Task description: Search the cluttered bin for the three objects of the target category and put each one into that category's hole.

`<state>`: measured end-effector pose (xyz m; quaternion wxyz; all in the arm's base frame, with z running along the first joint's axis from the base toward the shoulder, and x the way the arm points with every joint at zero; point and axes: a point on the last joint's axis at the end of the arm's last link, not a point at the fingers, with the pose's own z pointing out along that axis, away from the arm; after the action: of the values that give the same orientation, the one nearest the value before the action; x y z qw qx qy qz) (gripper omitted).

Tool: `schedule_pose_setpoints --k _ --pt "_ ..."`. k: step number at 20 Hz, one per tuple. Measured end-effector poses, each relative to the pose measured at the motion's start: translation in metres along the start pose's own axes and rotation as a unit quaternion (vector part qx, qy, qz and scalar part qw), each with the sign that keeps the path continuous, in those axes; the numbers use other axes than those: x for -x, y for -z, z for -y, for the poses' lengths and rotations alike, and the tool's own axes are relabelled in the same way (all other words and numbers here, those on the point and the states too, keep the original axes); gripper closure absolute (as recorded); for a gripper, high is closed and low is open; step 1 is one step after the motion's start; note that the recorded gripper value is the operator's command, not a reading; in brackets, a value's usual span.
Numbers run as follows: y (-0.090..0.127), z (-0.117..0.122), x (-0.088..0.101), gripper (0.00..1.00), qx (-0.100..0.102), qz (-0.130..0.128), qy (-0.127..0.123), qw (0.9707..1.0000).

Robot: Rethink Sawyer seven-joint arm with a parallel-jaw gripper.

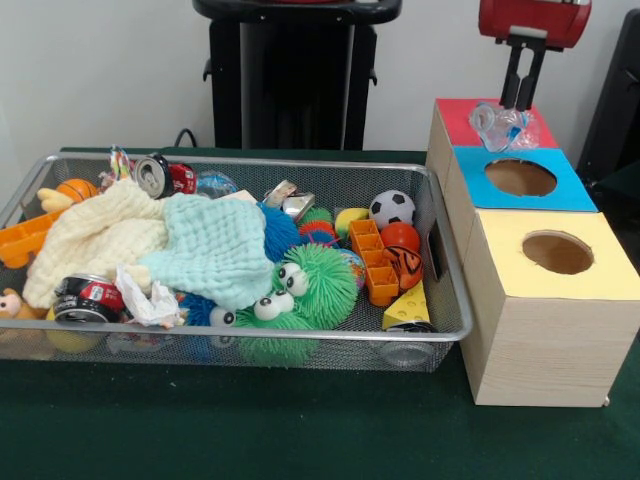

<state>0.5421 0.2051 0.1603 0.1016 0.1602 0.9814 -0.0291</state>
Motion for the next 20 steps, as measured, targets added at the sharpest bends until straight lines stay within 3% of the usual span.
schedule_pose_setpoints --k 20 --pt "0.0051 -0.0081 -0.0081 1.0 -0.002 0.005 0.007 1.0"
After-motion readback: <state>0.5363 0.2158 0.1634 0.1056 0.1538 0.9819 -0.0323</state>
